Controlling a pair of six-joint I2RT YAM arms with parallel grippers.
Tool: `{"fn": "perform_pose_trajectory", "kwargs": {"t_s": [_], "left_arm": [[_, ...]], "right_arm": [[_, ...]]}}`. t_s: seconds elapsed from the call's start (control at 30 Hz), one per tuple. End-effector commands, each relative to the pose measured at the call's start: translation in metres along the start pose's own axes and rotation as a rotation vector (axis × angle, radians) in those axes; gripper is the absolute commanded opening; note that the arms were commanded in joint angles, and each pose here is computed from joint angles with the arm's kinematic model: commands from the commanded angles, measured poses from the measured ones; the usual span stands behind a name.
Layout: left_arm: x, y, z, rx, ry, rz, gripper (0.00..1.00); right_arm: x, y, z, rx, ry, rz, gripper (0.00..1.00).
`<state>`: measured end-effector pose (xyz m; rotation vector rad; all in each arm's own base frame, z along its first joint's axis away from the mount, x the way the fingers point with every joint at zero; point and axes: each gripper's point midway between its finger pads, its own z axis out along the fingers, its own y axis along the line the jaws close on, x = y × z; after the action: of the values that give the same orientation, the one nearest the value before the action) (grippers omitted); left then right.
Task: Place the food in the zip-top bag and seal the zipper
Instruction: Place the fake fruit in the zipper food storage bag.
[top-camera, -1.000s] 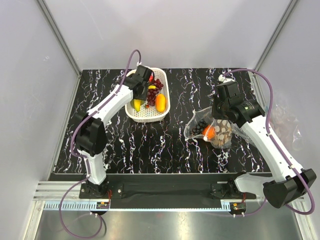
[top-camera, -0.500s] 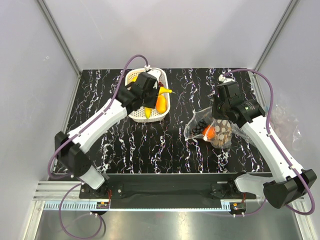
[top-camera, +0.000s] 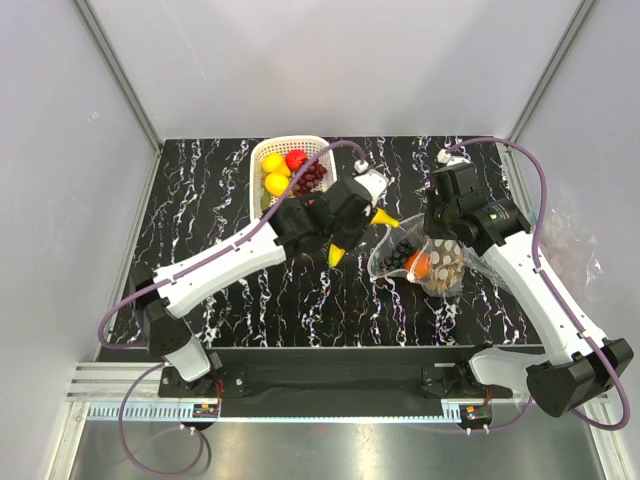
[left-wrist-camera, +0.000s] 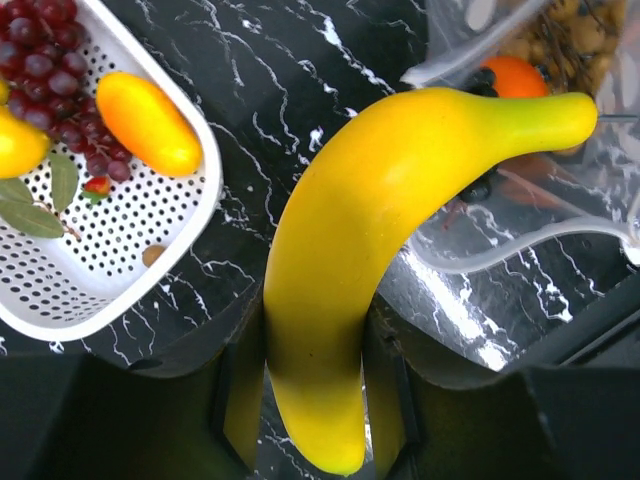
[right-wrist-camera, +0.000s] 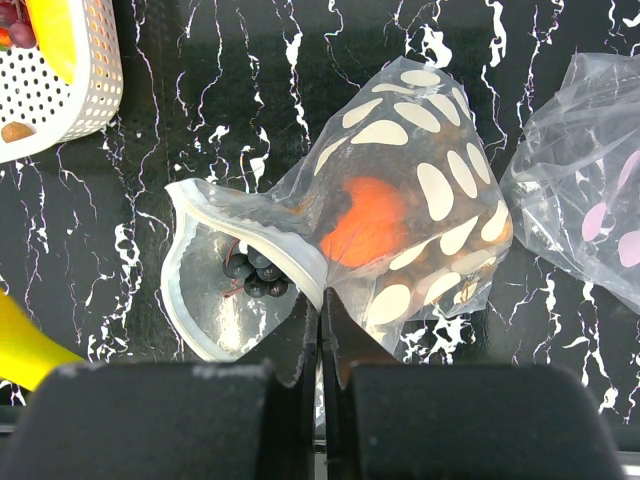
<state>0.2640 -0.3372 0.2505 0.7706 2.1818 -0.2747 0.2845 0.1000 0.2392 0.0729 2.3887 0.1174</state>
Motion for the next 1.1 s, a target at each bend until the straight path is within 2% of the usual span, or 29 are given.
{"fn": "perform_pose_trajectory", "kwargs": {"t_s": [0.0,0.17,0.37,0.6,0.87,1.07], "left_arm": [[-0.02,-0.006,-0.008,-0.036,-0.05,0.047,0.16],[-0.016,-0.02,0.003,-0.054,-0.022,0.092,0.16],[-0.009,-0.016,0.026,-0.18,0.04,0.13,0.14],[-0.013,-0.024,0.046,-0.284,0.045,0.183,0.14],[-0.015,-0.061,0.058,-0.212,0.023,0.233,0.15],[-0.015,-0.091,0.06,-0.031,-0.019,0.217,0.15]], "right_arm": [[-0.02,0.004,-0.015,-0.028,-0.075,0.031,0.0],[-0.021,0.004,-0.019,-0.033,-0.084,0.04,0.0],[-0.018,0.005,-0.018,-0.039,-0.073,0.043,0.0],[-0.018,0.005,-0.019,-0.043,-0.078,0.045,0.0],[-0.019,0.004,-0.021,-0.042,-0.093,0.058,0.0],[-0.018,0.006,-0.017,-0.056,-0.113,0.089,0.0]]}}
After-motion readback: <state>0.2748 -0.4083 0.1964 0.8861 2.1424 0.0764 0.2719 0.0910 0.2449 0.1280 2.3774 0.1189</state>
